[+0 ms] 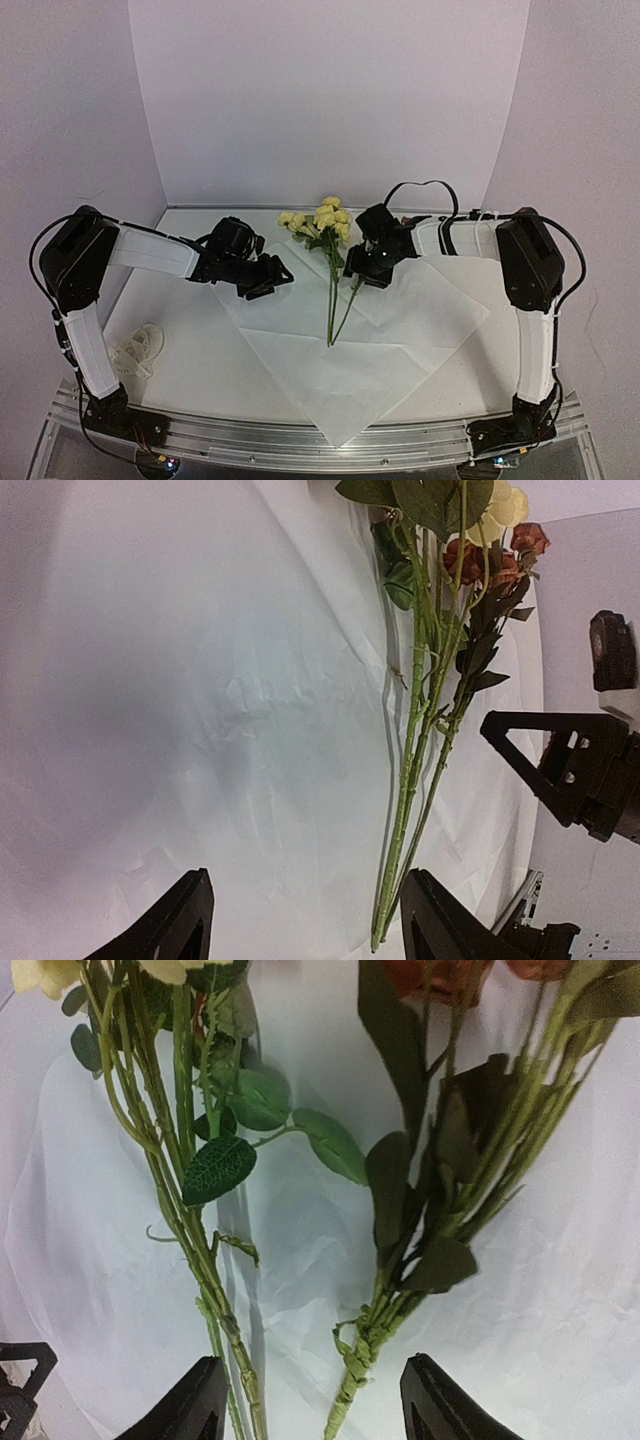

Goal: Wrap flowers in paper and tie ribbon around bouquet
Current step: Place the fake flower on the flattened wrapping paper, then adjust the fake flower on the flattened wrapping paper, then pick up the bottom corner of the flattened wrapping paper from the center of the board, then fold the bottom corner of the flattened wrapping paper at the center of the board.

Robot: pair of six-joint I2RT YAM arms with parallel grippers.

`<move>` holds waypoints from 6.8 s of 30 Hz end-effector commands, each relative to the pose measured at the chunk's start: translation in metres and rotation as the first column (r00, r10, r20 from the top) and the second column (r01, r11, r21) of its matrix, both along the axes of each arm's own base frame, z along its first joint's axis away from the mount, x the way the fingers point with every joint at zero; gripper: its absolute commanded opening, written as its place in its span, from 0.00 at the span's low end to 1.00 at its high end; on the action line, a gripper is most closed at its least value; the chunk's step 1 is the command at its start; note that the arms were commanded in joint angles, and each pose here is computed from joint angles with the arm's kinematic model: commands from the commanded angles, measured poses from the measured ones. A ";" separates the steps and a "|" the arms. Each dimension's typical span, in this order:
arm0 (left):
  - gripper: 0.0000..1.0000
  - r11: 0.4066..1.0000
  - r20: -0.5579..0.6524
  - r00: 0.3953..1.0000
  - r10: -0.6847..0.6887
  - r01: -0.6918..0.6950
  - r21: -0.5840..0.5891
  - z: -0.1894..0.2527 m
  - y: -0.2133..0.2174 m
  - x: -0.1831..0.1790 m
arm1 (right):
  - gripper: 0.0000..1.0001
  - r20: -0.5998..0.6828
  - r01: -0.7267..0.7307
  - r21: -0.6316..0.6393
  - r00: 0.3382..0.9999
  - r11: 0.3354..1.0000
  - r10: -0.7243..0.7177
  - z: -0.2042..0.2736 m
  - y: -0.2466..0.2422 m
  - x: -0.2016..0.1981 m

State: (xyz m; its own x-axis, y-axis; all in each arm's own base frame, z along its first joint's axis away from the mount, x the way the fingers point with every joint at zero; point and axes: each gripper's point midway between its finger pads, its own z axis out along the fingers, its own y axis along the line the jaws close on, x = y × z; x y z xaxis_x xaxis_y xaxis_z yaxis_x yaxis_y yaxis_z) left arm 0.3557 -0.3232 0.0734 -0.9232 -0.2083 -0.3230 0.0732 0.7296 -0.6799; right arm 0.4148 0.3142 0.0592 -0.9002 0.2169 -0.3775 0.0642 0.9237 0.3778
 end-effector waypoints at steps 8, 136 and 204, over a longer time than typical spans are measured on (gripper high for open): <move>0.67 0.999 0.052 0.998 -0.018 0.021 -0.044 0.015 -0.009 0.016 | 0.63 0.007 0.179 0.007 0.984 0.984 -0.179 0.014 -0.042 0.052; 0.69 0.997 0.014 1.000 0.021 -0.020 -0.068 0.024 0.053 -0.171 | 0.55 -0.157 -0.717 -0.336 0.682 0.610 0.714 -0.051 0.063 -0.394; 0.43 0.978 0.109 0.976 -0.189 0.197 -0.065 0.060 -0.013 -0.072 | 0.01 0.027 -0.439 -0.643 0.805 0.627 0.592 0.051 0.076 -0.041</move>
State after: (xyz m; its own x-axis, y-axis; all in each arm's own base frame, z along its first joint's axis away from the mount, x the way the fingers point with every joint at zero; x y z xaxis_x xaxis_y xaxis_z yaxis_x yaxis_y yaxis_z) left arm 0.2731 -0.3089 0.1113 -0.9238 -0.0948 -0.3709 0.1899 0.7278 -0.6590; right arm 0.3633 0.3795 0.1088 -0.6671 -0.6148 -0.4207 -0.5119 0.7886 -0.3407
